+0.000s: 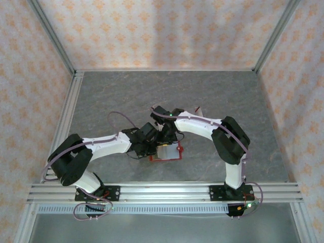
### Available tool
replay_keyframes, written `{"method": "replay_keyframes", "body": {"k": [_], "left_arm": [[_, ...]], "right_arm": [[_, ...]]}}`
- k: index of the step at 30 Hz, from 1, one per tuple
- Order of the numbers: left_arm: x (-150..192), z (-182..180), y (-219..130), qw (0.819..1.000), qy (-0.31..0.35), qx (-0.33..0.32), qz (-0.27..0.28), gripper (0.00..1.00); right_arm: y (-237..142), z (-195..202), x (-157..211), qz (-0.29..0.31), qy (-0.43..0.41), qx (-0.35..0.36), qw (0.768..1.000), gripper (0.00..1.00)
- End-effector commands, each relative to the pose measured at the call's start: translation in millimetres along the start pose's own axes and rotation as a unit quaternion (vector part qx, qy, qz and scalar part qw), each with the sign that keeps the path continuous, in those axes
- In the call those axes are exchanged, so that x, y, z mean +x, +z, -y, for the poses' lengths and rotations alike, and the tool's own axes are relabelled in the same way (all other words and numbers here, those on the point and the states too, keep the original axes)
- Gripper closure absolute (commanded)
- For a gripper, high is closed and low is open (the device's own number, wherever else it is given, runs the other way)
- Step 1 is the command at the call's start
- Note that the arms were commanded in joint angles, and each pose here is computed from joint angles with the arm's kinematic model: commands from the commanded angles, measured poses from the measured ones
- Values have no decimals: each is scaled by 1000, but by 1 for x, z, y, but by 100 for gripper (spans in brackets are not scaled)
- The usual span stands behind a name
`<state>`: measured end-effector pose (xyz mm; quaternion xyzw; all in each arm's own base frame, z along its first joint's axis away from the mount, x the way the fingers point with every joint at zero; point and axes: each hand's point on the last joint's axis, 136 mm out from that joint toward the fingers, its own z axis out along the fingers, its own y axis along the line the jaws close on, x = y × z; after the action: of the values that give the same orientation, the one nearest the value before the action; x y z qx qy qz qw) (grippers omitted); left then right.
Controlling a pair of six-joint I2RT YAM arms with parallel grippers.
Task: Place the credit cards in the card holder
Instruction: Flip over the card slot in the card holder.
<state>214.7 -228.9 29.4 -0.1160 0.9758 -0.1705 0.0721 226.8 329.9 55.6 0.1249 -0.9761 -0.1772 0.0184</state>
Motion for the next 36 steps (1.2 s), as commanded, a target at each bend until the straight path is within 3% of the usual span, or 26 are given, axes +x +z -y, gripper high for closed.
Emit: {"method": "replay_keyframes", "body": {"k": [1, 10, 20, 24, 29, 36], "left_arm": [[0, -6, -17, 1000, -3, -13, 15, 88], [-1, -29, -55, 998, 1, -39, 48, 87], [-8, -55, -82, 997, -29, -25, 70, 75], [-12, -32, -83, 998, -11, 20, 64, 69], [-18, -12, -81, 998, 11, 40, 57, 60], [-21, 9, -62, 998, 27, 43, 39, 59]], "right_arm": [[-1, -5, -5, 2, 30, -23, 999, 69], [-5, -25, -20, 11, 42, -62, 997, 67], [-71, -40, -43, 71, 17, -112, 991, 55], [-90, -2, -51, 99, 33, -66, 992, 58], [-123, 69, -64, 137, 79, 28, 987, 78], [-157, 136, -83, 152, 116, 132, 973, 86]]}}
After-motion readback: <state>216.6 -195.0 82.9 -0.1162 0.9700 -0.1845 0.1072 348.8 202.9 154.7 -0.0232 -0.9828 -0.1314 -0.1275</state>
